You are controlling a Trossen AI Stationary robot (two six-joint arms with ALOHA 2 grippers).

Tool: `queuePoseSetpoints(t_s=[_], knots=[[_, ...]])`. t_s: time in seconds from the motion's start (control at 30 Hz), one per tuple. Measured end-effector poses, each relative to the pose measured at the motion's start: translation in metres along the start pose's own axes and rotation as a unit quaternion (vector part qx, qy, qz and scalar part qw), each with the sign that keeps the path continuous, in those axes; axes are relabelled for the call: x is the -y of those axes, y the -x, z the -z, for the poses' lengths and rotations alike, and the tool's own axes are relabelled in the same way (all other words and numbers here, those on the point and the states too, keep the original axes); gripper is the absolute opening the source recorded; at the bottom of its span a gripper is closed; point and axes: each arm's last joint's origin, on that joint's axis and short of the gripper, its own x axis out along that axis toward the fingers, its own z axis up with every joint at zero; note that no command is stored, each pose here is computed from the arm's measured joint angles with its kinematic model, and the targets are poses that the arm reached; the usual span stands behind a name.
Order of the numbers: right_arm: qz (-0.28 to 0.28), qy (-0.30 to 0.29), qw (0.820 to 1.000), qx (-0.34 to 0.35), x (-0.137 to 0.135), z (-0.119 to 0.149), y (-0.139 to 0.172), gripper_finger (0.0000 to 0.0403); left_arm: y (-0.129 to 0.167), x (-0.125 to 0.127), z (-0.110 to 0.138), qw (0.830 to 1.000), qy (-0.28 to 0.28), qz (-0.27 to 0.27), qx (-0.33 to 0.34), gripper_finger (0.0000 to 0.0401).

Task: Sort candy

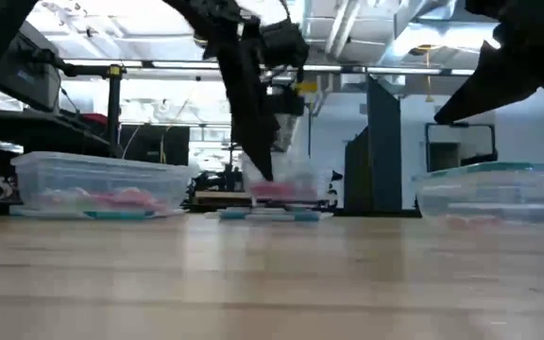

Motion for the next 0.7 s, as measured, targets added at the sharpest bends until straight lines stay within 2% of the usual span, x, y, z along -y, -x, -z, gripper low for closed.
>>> queuePoseSetpoints(t_s=[0.17,0.3,0.5,0.7], knots=[[0.011,0.006,1.000,0.005,0.003,0.005,0.006,0.0000,0.041,0.029,-0.021,1.000,-0.011,0.003,-0.010,0.0001],[0.016,-0.004,1.000,0.022,0.010,0.009,0.019,0.0000,0.068,0.075,-0.027,0.999,-0.006,0.031,-0.006,0.0000],[0.014,-0.039,0.998,0.053,0.022,0.008,0.036,0.0000,0.086,0.154,-0.018,0.997,0.017,0.072,0.020,0.0000],[0.015,-0.050,0.997,0.053,0.019,0.008,0.033,0.0000,0.081,0.207,0.009,0.995,0.042,0.092,0.001,0.0000]])
